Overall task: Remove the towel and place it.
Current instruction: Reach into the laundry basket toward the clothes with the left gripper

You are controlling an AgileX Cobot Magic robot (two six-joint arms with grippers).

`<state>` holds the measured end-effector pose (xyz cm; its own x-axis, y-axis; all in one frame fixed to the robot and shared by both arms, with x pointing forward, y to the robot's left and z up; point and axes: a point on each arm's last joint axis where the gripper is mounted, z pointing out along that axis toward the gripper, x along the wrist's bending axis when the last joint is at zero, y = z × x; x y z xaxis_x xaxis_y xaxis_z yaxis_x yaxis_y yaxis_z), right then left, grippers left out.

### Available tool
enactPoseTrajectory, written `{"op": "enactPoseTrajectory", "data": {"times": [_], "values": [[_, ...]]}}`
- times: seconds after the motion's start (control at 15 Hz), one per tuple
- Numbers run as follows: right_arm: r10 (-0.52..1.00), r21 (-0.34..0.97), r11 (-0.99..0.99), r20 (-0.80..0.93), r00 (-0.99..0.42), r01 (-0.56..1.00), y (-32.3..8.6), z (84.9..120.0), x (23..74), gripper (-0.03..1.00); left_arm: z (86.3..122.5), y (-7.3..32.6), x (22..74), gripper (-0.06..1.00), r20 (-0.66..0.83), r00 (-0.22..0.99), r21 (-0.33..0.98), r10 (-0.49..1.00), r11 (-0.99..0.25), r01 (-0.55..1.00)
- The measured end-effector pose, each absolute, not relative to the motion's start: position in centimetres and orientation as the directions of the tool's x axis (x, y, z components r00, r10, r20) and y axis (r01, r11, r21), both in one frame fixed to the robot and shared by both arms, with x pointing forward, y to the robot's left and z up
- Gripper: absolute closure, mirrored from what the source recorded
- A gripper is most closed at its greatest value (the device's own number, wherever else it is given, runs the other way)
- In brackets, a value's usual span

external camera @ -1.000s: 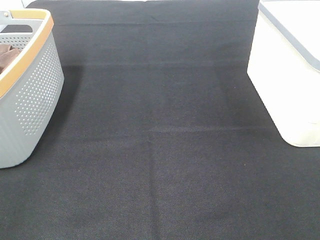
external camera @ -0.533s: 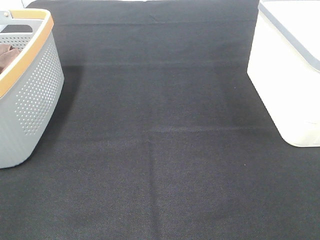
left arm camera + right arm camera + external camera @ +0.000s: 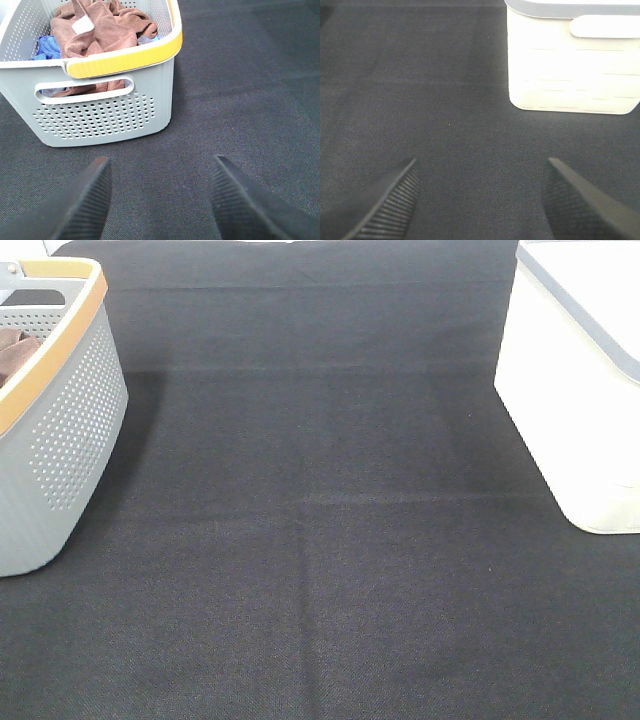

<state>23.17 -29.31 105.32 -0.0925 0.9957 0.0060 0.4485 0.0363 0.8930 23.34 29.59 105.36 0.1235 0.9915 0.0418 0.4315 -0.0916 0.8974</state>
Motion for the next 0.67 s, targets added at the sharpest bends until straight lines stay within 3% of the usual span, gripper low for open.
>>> {"op": "enactPoseTrajectory", "data": {"times": [0.67], "values": [[0.996, 0.893, 0.036, 0.006, -0.092, 0.449, -29.31, 105.32, 23.17, 0.31, 105.36, 29.59, 23.34, 0.38, 0.042, 0.123, 0.897, 0.991, -0.092, 0.432]]}}
